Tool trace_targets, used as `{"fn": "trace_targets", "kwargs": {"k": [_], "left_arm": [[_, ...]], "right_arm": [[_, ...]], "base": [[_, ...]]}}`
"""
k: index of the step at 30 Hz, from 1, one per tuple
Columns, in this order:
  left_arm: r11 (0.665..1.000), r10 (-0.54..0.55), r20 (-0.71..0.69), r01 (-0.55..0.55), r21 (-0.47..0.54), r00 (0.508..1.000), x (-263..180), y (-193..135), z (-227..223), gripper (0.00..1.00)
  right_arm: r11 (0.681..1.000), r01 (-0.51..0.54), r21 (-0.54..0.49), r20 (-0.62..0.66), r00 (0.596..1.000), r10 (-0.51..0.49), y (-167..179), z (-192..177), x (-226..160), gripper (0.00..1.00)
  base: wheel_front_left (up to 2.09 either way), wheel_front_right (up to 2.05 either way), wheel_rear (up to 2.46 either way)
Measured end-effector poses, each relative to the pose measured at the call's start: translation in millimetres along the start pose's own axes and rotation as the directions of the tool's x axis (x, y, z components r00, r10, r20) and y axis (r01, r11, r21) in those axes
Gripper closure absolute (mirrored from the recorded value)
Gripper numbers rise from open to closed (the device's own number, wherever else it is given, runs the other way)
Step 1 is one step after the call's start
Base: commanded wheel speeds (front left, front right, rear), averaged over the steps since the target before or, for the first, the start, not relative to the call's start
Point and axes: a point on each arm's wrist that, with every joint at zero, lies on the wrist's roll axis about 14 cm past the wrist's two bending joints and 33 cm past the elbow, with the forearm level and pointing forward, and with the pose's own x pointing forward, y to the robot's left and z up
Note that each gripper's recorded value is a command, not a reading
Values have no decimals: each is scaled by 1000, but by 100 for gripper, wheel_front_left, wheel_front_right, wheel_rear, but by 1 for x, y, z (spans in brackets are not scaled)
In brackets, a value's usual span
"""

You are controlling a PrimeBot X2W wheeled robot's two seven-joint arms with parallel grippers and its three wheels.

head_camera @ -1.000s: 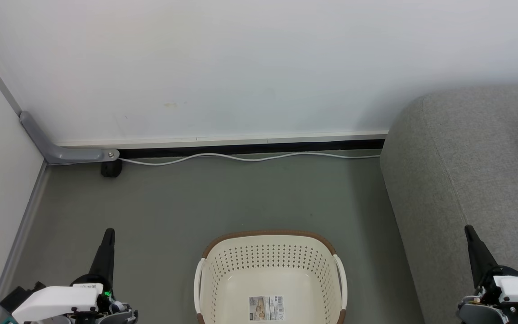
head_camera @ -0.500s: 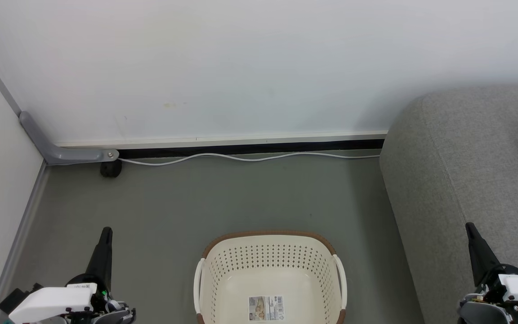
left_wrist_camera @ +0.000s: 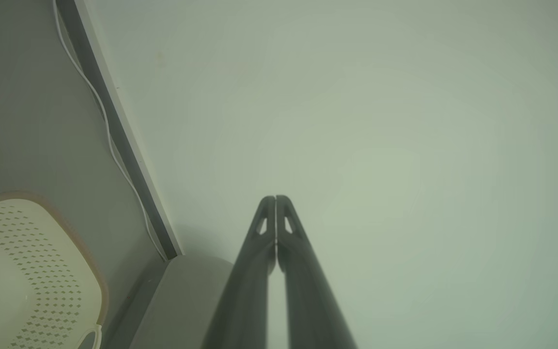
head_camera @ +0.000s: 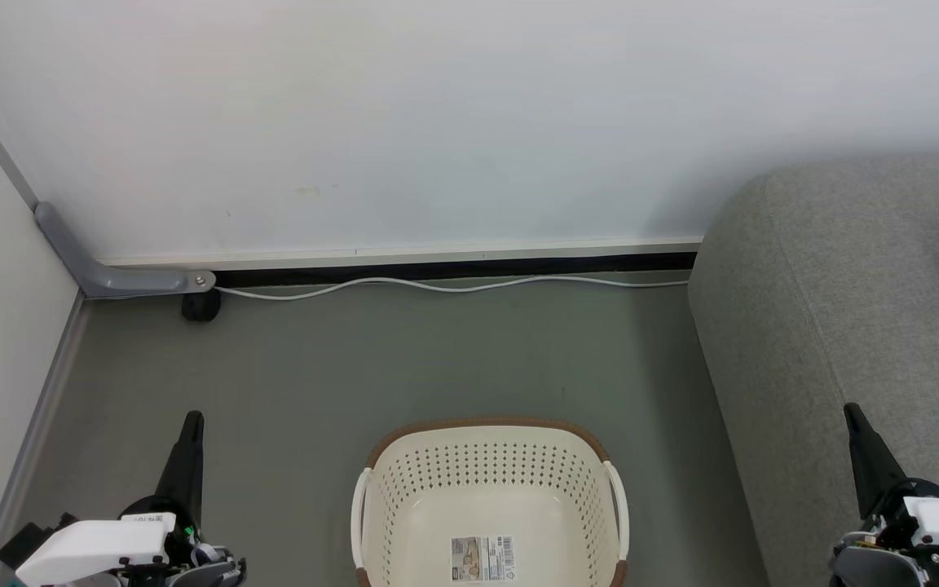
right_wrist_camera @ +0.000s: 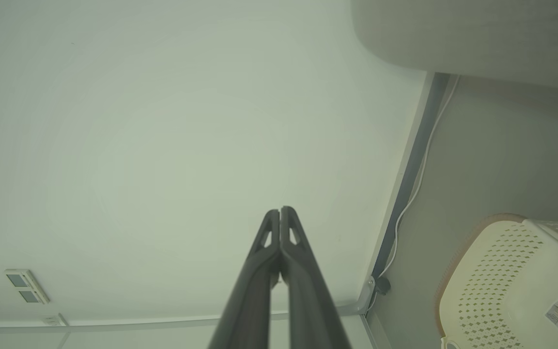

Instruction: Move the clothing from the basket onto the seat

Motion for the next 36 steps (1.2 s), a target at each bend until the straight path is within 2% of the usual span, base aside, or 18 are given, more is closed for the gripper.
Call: {"fn": "trace_targets", "kwargs": {"k": [36], "left_arm": [[1000,0,0,0,0,1000,0,0,0,100]], "right_arm": [[1000,0,0,0,1000,0,0,0,0,100]], "base": [[0,0,0]]}}
